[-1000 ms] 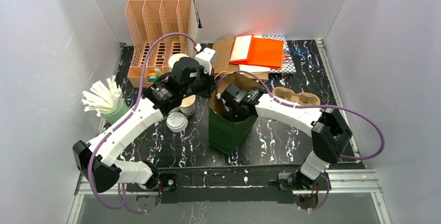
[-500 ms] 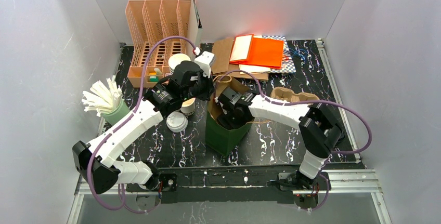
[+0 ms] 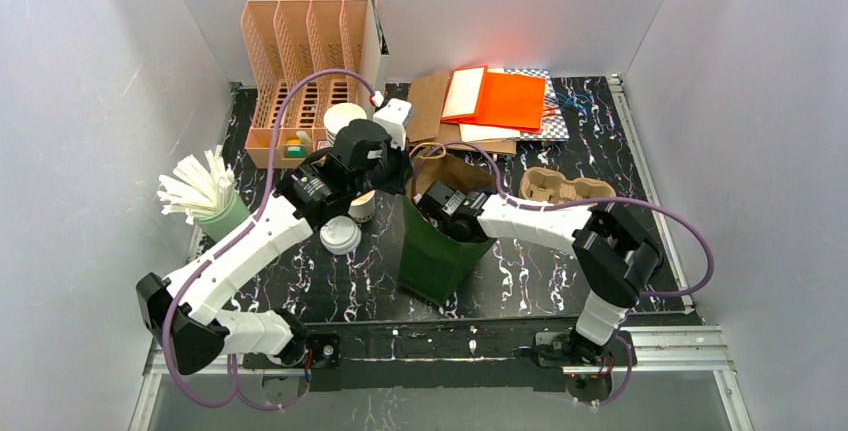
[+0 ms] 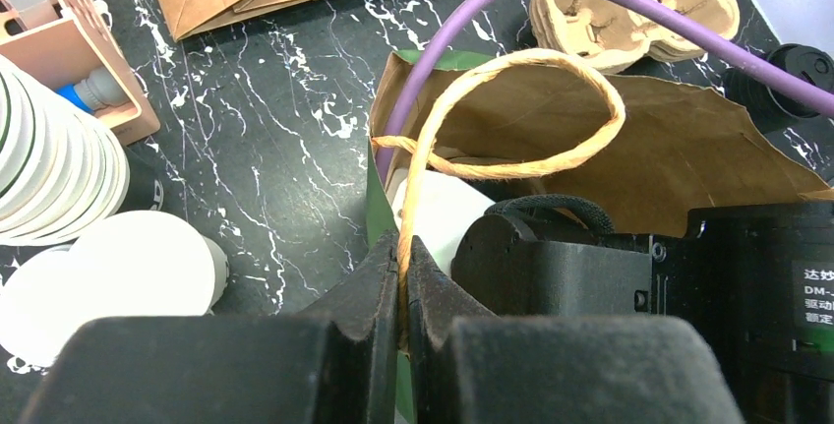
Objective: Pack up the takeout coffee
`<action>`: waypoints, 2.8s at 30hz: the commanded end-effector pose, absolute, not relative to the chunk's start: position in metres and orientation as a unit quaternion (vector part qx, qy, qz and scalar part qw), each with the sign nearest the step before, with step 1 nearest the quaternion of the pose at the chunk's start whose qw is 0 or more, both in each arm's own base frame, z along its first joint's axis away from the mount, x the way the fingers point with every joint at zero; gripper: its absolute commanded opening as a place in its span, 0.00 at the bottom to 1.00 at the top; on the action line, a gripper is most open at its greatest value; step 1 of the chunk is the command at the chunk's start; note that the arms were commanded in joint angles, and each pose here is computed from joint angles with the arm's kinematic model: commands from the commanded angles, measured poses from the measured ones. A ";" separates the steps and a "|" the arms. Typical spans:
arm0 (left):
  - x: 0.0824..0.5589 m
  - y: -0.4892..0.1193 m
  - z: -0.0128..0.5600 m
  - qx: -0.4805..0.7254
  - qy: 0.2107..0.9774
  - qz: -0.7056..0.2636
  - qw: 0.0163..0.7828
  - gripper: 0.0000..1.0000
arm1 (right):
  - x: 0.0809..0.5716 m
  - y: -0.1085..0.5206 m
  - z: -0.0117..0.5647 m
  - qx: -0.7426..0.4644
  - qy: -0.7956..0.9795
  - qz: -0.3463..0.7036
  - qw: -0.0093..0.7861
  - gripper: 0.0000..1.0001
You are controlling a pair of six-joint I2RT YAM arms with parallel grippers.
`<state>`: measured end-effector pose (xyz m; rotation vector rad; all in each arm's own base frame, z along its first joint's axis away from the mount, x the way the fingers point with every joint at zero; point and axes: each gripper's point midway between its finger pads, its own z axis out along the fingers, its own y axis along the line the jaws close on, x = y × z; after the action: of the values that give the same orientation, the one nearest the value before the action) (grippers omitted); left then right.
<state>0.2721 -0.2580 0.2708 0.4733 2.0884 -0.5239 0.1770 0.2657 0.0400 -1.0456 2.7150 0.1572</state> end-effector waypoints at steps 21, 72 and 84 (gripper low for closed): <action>0.242 -0.278 0.315 0.206 0.786 -0.327 0.483 0.00 | 0.185 0.275 0.151 -0.361 0.901 0.102 0.218 0.98; 0.235 -0.276 0.279 0.211 0.846 -0.257 0.417 0.61 | 0.181 0.181 0.251 -0.044 0.961 0.017 0.273 0.63; 0.229 -0.281 0.274 0.216 0.855 -0.266 0.390 0.46 | 0.226 0.205 0.276 -0.063 0.943 0.053 0.322 0.13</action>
<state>0.2383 -0.2817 0.2500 0.5464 2.2100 -0.6135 0.1979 0.1897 0.2461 -0.1249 2.5998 0.0476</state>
